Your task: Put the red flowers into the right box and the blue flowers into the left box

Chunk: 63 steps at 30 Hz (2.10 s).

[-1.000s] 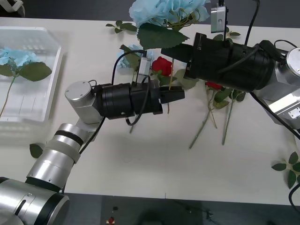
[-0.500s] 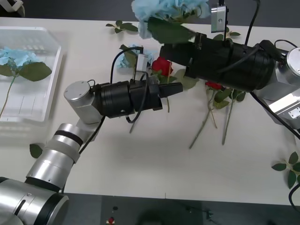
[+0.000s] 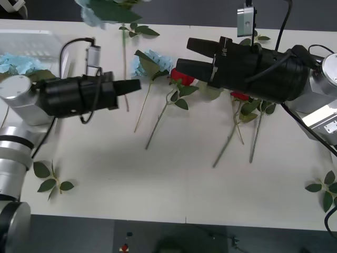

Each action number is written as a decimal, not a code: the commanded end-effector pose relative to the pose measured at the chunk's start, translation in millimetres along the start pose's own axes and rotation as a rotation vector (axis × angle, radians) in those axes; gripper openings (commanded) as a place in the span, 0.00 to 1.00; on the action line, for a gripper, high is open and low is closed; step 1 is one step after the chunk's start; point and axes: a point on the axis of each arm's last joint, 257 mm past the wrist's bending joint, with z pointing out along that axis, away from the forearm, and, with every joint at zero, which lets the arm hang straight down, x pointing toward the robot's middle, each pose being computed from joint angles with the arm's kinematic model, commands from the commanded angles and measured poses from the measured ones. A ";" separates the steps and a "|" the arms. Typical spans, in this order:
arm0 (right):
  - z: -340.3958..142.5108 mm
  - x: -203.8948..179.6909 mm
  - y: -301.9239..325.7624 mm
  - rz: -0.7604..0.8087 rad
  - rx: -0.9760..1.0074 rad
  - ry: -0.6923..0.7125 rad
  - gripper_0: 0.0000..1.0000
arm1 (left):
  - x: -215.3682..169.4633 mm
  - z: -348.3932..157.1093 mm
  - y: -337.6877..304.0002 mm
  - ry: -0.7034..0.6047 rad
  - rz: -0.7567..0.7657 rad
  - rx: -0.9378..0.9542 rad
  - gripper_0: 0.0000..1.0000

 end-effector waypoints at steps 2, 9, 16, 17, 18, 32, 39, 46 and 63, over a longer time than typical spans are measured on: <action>-14.0 17.3 -21.5 -0.062 0.051 0.112 1.00 | -62.2 -74.7 31.5 0.024 0.098 -0.146 0.00; -61.0 67.7 -80.5 0.182 0.244 0.306 1.00 | -114.2 -194.1 71.3 0.131 0.092 -0.463 0.00; -131.8 98.4 -144.7 0.521 0.532 0.427 1.00 | -139.3 -314.9 97.1 0.332 0.101 -0.821 0.00; -144.7 103.0 -152.5 0.578 0.579 0.433 1.00 | -142.9 -328.9 99.3 0.359 0.115 -0.865 0.00; -157.1 104.0 -160.9 0.640 0.629 0.429 1.00 | -145.3 -345.9 101.8 0.388 0.127 -0.917 0.00; -282.2 103.2 -245.1 0.843 1.093 0.373 1.00 | -116.7 -450.0 100.4 0.541 0.220 -1.244 0.59; -297.5 120.0 -252.7 0.810 1.185 0.450 1.00 | -107.0 -441.0 101.0 0.554 0.211 -1.218 1.00; -277.5 150.5 -262.7 0.793 1.214 0.459 1.00 | -96.3 -355.0 85.9 0.513 0.145 -0.959 1.00; -255.9 175.6 -287.6 0.798 1.263 0.419 1.00 | -68.4 -141.9 127.4 0.547 0.006 -0.903 1.00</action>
